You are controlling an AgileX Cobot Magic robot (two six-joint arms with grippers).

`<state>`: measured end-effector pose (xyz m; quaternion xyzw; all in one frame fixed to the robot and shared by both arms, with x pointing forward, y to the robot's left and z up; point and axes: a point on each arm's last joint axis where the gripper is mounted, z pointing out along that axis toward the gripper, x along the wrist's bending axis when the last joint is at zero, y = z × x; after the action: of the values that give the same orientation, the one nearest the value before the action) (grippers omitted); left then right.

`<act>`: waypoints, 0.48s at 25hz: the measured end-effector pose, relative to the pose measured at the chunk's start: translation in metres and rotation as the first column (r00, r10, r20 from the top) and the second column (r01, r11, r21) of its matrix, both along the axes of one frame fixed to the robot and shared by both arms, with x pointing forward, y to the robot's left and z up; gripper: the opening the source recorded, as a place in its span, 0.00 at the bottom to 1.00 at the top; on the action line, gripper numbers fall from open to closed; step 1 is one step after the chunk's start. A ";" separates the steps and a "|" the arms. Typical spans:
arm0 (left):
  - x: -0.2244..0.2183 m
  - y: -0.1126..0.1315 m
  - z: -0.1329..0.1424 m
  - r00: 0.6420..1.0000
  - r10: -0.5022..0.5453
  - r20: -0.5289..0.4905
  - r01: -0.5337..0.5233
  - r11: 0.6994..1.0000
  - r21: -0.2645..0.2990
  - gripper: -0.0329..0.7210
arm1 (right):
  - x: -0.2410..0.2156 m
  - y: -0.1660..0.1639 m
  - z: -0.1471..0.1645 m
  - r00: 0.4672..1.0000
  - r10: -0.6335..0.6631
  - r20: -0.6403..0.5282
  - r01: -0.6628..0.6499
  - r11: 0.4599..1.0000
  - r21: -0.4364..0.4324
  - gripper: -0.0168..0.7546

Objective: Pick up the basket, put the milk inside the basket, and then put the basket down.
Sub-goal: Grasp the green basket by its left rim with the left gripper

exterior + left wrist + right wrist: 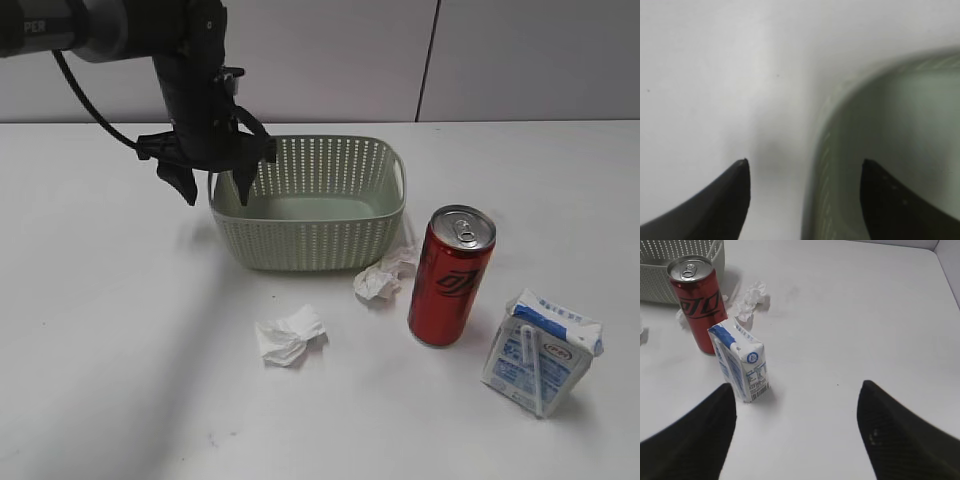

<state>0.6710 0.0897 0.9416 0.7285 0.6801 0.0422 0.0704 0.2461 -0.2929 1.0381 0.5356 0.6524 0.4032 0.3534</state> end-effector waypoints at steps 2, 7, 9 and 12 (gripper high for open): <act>0.001 0.000 0.000 1.000 0.007 0.005 -0.007 1.000 -0.004 0.73 | 0.000 0.000 0.000 1.000 0.000 0.000 0.000 1.000 0.000 0.79; 0.001 -0.003 -0.006 1.000 0.019 -0.013 -0.019 1.000 -0.023 0.72 | 0.000 0.000 0.000 1.000 0.000 0.000 0.000 1.000 0.000 0.79; 0.001 -0.004 -0.010 1.000 0.023 -0.022 -0.023 0.999 -0.027 0.71 | 0.000 0.000 0.000 1.000 0.000 0.000 0.000 1.000 0.000 0.79; 0.001 -0.004 -0.010 0.999 0.026 -0.021 -0.026 0.999 -0.033 0.64 | 0.000 0.000 0.000 1.000 0.000 0.000 0.000 1.000 0.000 0.79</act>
<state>0.6722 0.0856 0.9312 0.7187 0.6909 0.0242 0.0750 0.2461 -0.2929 1.0381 0.5356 0.6524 0.4032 0.3534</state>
